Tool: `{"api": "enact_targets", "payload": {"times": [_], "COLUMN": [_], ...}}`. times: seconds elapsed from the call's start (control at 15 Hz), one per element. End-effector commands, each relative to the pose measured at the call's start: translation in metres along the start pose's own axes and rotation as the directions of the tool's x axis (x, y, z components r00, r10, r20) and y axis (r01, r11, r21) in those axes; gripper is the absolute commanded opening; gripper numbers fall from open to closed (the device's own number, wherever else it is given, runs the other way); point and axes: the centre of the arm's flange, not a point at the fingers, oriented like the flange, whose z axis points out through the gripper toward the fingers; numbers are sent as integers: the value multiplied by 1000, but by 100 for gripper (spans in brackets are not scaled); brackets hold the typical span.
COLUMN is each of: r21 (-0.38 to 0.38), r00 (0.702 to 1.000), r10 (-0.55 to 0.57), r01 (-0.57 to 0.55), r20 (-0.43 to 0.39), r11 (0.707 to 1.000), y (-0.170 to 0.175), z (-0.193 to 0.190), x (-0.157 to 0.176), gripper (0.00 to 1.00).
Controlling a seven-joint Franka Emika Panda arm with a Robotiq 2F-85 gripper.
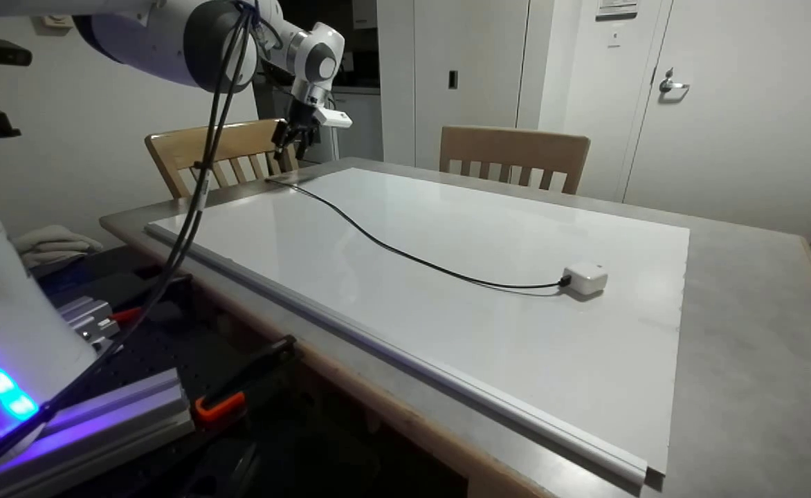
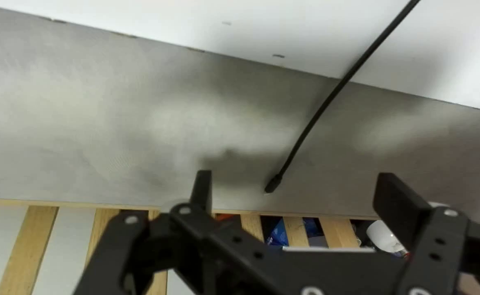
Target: Straighten the charger on the table
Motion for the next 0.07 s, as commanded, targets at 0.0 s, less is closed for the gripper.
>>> {"api": "enact_targets", "payload": {"times": [0.0], "r21": [-16], "r00": [994], "r10": [98], "r01": [-97], "r20": [41], "r11": [995], "y": [-7], "z": [-17], "x": [-8], "gripper": [100]}}
